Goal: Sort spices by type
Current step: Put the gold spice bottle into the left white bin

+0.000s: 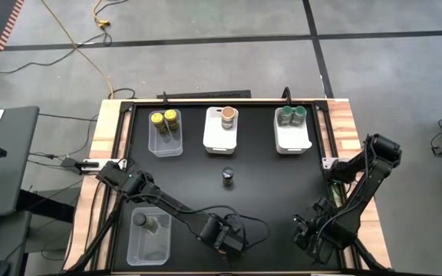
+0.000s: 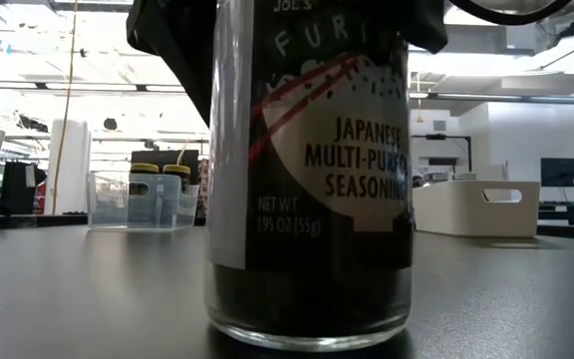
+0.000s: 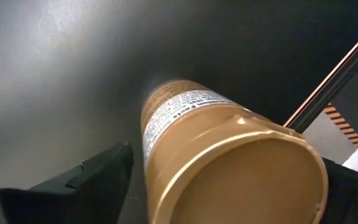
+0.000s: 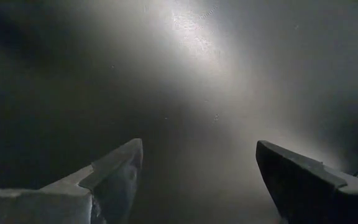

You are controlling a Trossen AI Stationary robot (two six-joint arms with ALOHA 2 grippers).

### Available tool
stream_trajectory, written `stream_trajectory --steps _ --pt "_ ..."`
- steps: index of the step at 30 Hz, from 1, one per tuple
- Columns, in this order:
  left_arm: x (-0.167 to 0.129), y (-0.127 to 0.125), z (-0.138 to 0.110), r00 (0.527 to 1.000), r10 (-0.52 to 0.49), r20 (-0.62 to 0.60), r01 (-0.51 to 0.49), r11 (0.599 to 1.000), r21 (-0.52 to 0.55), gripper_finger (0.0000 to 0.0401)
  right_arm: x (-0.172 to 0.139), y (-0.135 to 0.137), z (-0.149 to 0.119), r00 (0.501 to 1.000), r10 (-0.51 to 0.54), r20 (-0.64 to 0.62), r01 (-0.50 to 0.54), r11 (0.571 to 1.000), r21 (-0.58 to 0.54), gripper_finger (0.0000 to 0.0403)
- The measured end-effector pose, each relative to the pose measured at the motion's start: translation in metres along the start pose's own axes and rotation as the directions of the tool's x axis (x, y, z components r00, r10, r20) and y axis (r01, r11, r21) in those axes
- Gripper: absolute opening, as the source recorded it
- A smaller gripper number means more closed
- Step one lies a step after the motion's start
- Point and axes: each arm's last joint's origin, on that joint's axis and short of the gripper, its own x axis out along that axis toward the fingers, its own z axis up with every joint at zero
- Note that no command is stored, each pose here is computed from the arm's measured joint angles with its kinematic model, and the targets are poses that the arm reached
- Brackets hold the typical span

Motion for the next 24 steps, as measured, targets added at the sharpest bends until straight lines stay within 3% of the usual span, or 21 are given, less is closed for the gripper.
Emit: stream_trajectory --steps 9,20,24 --pt "-0.001 0.000 0.000 1.000 -0.006 -0.017 0.006 1.000 0.012 0.0275 0.000 0.000 0.000 1.000 0.000 0.000 0.000 1.000 0.000 0.0342" --pt "-0.005 0.009 0.011 0.999 0.029 -0.031 -0.026 0.995 0.098 0.0283 0.000 0.000 0.000 1.000 0.001 0.000 -0.001 1.000 -0.001 0.0342" --pt "-0.026 0.019 0.018 0.995 0.081 -0.059 -0.072 0.987 0.142 0.0276 0.000 0.001 0.001 1.000 0.007 0.009 -0.007 1.000 0.004 0.0342"
